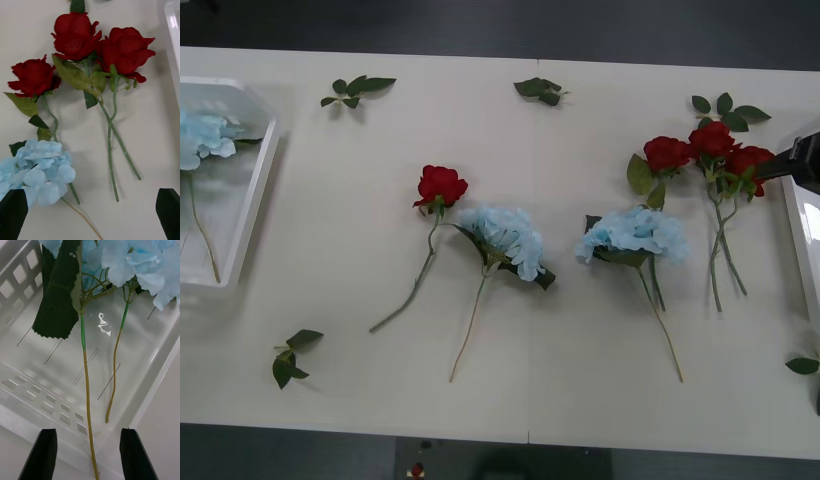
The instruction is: Put the red flowers into the right box and the blue flowers into the left box
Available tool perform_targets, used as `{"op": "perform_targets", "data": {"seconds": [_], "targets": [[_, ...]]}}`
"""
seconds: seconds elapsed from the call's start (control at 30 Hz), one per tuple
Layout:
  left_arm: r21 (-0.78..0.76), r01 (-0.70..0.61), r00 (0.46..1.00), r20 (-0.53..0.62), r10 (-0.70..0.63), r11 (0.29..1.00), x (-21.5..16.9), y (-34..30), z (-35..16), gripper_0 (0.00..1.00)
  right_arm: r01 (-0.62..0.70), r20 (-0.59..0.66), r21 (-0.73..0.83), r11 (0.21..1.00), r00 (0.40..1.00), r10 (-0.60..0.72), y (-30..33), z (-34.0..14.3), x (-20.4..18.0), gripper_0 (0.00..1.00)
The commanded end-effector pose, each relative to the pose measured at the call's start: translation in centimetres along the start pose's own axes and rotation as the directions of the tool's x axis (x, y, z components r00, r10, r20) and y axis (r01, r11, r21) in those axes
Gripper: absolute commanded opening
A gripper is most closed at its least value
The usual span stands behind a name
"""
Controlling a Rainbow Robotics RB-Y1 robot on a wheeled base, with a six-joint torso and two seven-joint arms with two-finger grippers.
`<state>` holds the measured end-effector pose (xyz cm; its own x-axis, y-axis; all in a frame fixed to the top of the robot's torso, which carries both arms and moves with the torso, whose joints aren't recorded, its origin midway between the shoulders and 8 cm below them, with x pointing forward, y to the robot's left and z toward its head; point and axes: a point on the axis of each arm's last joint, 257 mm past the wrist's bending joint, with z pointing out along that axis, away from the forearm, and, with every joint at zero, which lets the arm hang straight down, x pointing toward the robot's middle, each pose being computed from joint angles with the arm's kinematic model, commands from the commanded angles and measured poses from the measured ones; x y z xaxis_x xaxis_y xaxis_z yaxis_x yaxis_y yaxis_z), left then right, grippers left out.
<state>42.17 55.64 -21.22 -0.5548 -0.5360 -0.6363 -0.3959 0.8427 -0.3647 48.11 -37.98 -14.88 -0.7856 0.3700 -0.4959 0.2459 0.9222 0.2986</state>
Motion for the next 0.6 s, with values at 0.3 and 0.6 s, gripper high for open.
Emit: {"op": "perform_targets", "data": {"seconds": [0.3, 0.6], "targets": [[0.260, -0.012, 0.996, 0.089, -0.012, 0.966, -5.4, -9.7, -4.6, 1.00, 0.009, 0.123, 0.177, 0.984, 0.992, -0.031, -3.3, 3.7, -5.2, 1.00], [0.390, -0.161, 0.987, 0.050, 0.154, 0.907, -2.4, -19.6, -6.7, 1.00, 0.022, 0.160, 0.221, 0.975, 0.985, -0.059, -4.1, 7.4, -6.7, 1.00]]}}
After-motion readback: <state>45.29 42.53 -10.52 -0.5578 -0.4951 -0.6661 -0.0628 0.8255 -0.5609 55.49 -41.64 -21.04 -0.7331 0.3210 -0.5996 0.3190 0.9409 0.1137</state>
